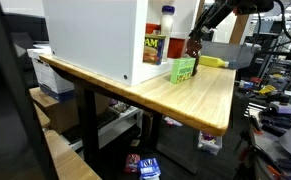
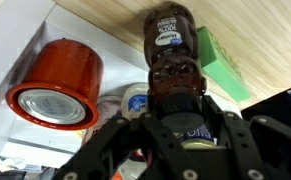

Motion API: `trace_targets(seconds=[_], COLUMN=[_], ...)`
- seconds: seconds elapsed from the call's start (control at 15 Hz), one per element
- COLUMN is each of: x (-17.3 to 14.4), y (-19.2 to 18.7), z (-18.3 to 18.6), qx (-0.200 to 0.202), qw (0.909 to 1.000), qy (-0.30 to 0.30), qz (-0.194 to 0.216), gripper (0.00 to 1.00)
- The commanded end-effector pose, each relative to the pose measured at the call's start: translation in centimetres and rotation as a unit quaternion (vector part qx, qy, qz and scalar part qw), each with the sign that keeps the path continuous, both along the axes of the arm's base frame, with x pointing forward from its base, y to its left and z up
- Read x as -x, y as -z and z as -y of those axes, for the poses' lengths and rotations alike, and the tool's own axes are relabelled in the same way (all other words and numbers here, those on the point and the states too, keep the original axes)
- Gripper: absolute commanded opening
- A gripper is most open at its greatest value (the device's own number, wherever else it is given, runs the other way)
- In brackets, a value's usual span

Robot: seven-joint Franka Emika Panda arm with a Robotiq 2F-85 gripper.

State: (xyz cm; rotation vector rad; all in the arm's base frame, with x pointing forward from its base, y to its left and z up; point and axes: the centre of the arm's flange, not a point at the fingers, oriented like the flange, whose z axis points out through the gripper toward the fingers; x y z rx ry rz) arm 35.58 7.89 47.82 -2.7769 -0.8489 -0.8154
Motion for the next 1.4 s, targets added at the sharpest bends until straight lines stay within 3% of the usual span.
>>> trace_targets(seconds=[0.0, 0.33, 0.73, 1.33], x=[-0.9, -0.9, -1.3, -1.4], y=[-0.1, -0.7, -2.2, -4.1], z=[-0.2, -0.4, -1.5, -3.5], qx=[0.002, -0.001, -0.033, -0.065], qw=[0.9999, 0.9993, 0.9941, 0.9841], qy=[-0.002, 0.035, 0.103, 0.160], qz=[0.012, 0.014, 0.006, 0.042], gripper=[0.20, 0.20, 0.20, 0.20])
